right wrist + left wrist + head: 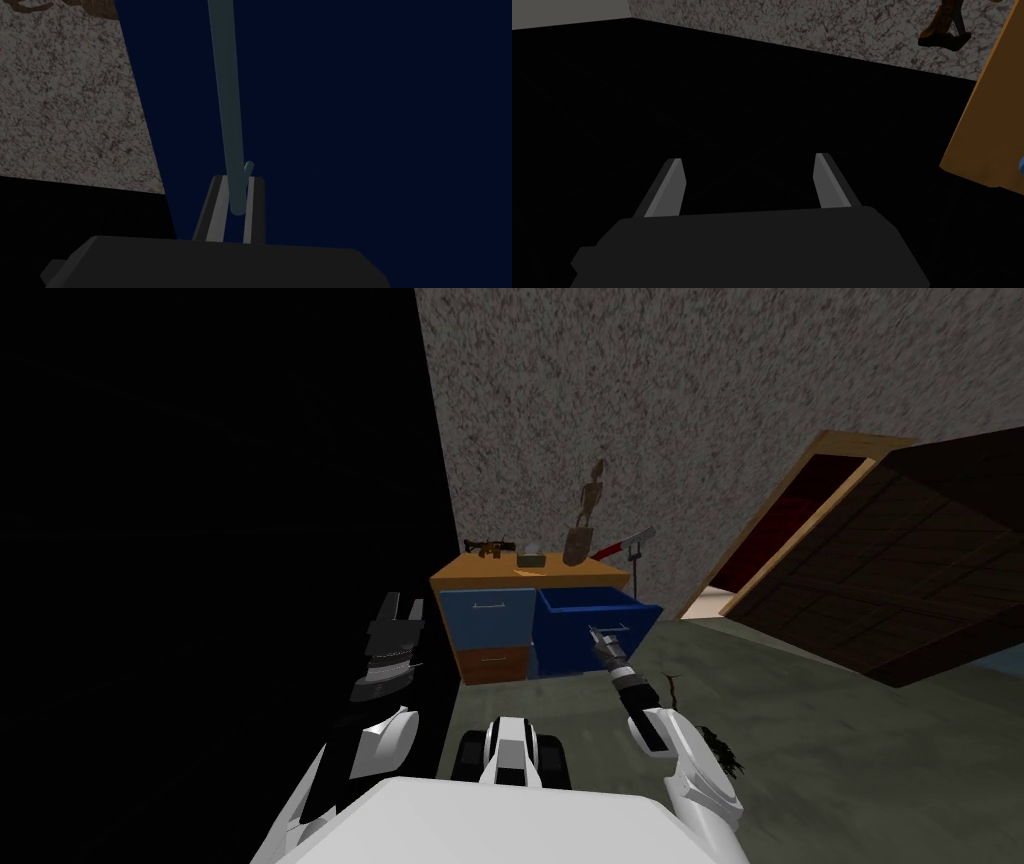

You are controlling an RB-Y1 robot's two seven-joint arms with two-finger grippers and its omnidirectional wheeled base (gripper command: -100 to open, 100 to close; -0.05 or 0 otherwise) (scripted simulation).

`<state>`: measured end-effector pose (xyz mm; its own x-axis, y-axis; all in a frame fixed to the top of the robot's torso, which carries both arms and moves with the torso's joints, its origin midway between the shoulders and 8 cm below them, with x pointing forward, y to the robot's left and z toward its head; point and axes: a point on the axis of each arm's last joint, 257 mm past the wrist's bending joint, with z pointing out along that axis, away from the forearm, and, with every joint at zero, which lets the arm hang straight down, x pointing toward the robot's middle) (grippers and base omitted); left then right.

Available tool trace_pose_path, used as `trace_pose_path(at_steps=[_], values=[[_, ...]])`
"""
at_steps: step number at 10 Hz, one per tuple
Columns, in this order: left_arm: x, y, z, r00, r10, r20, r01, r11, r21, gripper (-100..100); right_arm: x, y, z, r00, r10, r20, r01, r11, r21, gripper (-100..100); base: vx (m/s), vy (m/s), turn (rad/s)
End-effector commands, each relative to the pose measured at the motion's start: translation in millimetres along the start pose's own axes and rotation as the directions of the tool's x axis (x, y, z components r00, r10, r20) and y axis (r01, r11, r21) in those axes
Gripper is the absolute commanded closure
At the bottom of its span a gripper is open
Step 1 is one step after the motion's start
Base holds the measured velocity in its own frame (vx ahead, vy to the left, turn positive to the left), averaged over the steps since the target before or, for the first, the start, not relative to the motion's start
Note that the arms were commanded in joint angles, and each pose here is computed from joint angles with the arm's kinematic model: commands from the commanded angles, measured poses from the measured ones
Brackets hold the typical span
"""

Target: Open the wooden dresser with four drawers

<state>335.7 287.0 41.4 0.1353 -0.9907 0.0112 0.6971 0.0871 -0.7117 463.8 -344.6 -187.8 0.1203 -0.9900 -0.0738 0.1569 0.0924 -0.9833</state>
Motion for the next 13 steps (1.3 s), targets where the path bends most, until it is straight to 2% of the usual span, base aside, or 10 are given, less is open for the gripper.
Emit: trace_pose_path(at_steps=[1,8,9,10,13], values=[[0.0,0.0,0.0,1.0000,0.000,0.000,0.000,1.0000,0.000,0,16.5,-13.9,7.8,1.000,0.000,-0.009,0.000,1.000,-0.004,-100,-0.050,0.046,0.060],[0.0,0.0,0.0,1.0000,0.000,0.000,0.000,1.0000,0.000,0,52.1,-53.8,26.3,0.999,-0.001,-0.036,0.001,1.000,0.003,-100,-0.036,0.036,0.037],[0.0,0.0,0.0,1.0000,0.000,0.000,0.000,1.0000,0.000,0,49.6,-47.5,21.8,0.999,-0.002,-0.033,0.002,1.000,-0.004,-100,-0.013,0.014,0.001],[0.0,0.0,0.0,1.0000,0.000,0.000,0.000,1.0000,0.000,0,50.9,-47.5,21.6,0.999,0.001,-0.037,-0.001,1.000,-0.005,0,0.000,0.000,0.000],[0.0,0.0,0.0,1.0000,0.000,0.000,0.000,1.0000,0.000,0,51.6,-45.3,20.7,0.999,0.001,-0.039,-0.002,1.000,-0.009,0,0.000,0.000,0.000]])
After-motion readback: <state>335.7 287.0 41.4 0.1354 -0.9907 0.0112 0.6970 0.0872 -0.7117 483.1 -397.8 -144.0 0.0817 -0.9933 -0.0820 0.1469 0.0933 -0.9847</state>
